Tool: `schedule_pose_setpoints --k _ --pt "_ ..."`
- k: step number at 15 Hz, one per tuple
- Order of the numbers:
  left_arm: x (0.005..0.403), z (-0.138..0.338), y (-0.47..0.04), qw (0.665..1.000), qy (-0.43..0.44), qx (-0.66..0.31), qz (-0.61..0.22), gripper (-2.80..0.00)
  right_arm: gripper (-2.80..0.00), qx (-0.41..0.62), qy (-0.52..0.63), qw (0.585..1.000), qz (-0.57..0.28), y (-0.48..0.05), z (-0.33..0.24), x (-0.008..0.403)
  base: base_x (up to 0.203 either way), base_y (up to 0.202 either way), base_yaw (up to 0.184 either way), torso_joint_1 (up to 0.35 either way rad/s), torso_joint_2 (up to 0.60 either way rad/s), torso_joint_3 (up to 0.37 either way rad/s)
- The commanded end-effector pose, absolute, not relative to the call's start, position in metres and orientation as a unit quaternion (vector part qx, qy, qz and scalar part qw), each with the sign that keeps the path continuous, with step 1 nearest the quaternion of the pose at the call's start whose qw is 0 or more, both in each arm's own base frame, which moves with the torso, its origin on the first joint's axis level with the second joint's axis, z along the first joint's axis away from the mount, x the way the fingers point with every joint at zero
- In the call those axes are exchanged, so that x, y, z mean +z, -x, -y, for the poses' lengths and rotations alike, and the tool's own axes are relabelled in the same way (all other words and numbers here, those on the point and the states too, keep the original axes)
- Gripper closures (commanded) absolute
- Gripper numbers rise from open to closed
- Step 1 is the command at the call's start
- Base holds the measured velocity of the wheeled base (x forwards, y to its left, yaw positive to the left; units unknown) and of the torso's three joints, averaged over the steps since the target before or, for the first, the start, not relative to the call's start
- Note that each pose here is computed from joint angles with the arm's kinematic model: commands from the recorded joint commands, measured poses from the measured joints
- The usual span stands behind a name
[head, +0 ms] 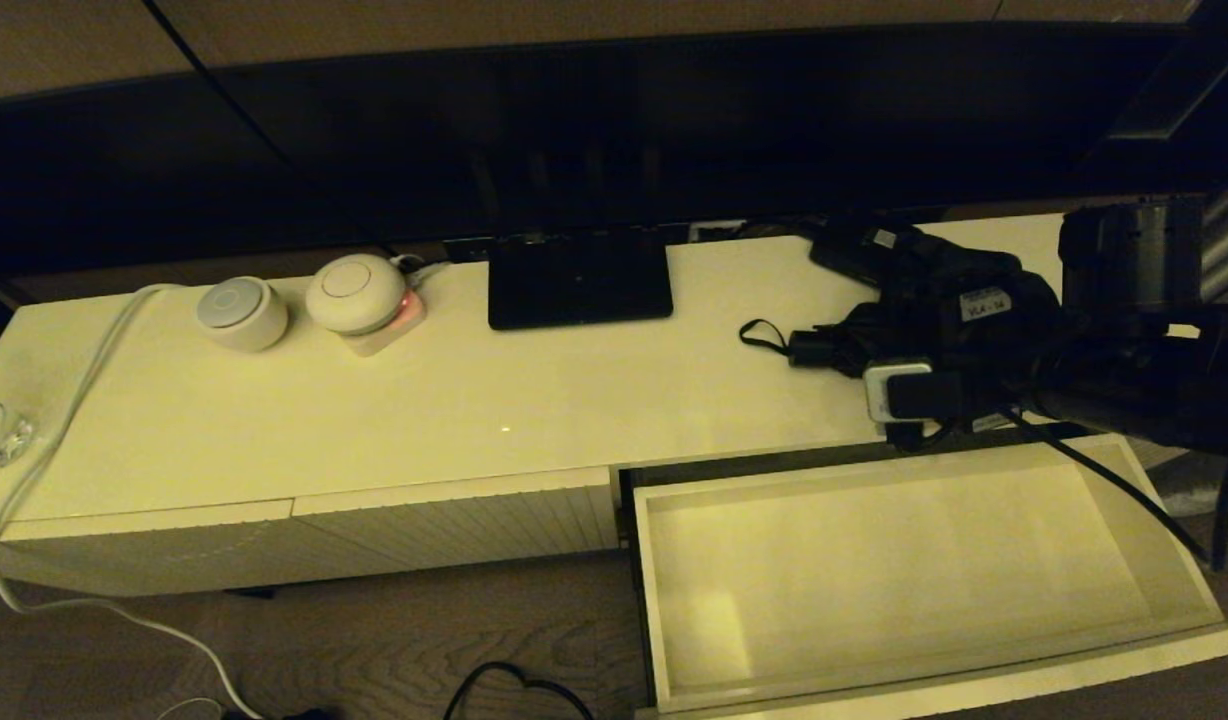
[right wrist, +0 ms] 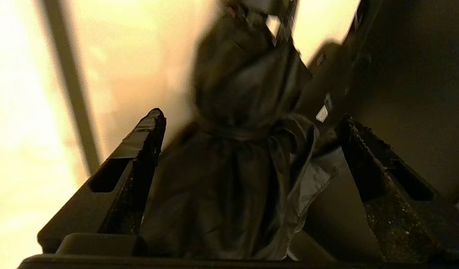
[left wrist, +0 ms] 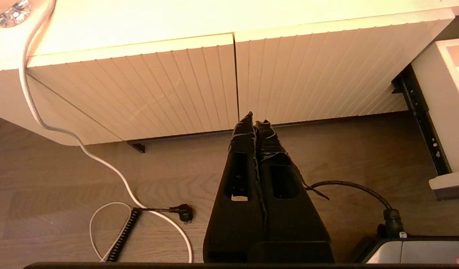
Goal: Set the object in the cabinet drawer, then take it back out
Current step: Put the umbrella in the drawer
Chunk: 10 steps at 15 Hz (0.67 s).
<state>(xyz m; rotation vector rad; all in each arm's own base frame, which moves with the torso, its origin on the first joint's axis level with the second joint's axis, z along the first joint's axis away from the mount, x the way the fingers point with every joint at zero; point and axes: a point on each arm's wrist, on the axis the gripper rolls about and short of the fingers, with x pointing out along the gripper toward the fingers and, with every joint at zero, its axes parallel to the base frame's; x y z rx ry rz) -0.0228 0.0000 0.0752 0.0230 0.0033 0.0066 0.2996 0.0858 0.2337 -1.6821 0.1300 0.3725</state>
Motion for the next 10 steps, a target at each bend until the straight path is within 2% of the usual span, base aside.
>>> schedule_pose_setpoints --k 1,2,3,10 --pt "0.074 0.000 0.023 1.000 -0.012 0.004 -0.003 0.00 -2.80 0.160 0.732 0.658 -0.077 -0.310 -0.084 0.235 0.000 0.000 0.000 0.000 0.00 0.000" --pt "0.074 0.000 0.023 1.000 -0.012 0.004 -0.003 0.00 -2.80 0.167 0.716 0.671 -0.094 -0.310 -0.083 0.236 0.000 0.000 0.000 0.000 0.00 0.000" --pt "0.074 0.000 0.023 1.000 -0.012 0.004 -0.003 0.00 0.00 0.177 0.703 0.680 -0.112 -0.311 -0.082 0.238 0.000 0.000 0.000 0.000 0.00 0.000" --pt "0.074 0.000 0.023 1.000 -0.012 0.004 -0.003 0.00 0.00 0.194 0.675 0.689 -0.179 -0.323 -0.066 0.239 0.000 0.000 0.000 0.000 0.00 0.000"
